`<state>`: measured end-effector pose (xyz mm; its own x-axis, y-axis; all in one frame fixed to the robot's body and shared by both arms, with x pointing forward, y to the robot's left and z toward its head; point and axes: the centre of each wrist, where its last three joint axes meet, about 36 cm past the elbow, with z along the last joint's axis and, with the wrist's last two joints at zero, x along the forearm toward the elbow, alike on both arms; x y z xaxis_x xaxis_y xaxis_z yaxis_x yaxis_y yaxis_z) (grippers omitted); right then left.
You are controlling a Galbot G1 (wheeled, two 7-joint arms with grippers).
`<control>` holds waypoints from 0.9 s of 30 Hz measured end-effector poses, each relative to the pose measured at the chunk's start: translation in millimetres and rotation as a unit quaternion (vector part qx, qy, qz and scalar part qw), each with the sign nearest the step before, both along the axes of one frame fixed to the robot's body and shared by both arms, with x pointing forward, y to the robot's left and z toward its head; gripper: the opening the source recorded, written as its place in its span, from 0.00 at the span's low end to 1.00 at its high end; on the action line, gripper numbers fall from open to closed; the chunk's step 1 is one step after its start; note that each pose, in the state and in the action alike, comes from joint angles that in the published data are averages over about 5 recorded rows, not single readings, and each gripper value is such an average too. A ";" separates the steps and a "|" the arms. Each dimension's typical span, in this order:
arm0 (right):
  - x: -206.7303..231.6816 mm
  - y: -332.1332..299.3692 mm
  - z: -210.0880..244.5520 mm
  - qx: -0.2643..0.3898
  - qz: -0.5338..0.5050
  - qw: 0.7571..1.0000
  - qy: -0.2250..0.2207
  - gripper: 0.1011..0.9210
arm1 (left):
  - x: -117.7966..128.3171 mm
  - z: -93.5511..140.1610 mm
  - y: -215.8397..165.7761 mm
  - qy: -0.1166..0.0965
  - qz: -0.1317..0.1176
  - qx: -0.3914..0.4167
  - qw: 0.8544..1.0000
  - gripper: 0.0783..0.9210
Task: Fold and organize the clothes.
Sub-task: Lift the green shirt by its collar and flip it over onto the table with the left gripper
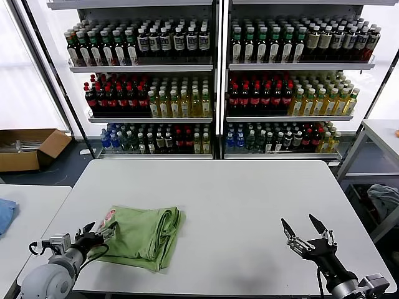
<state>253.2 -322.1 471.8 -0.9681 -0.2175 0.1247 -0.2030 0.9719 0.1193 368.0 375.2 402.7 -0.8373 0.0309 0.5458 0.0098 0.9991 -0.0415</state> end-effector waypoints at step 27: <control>1.1 -1.8 7.4 -0.001 -0.003 1.000 -0.003 0.88 | -24.2 -9.3 -19.8 -0.024 0.002 -0.007 1.000 0.04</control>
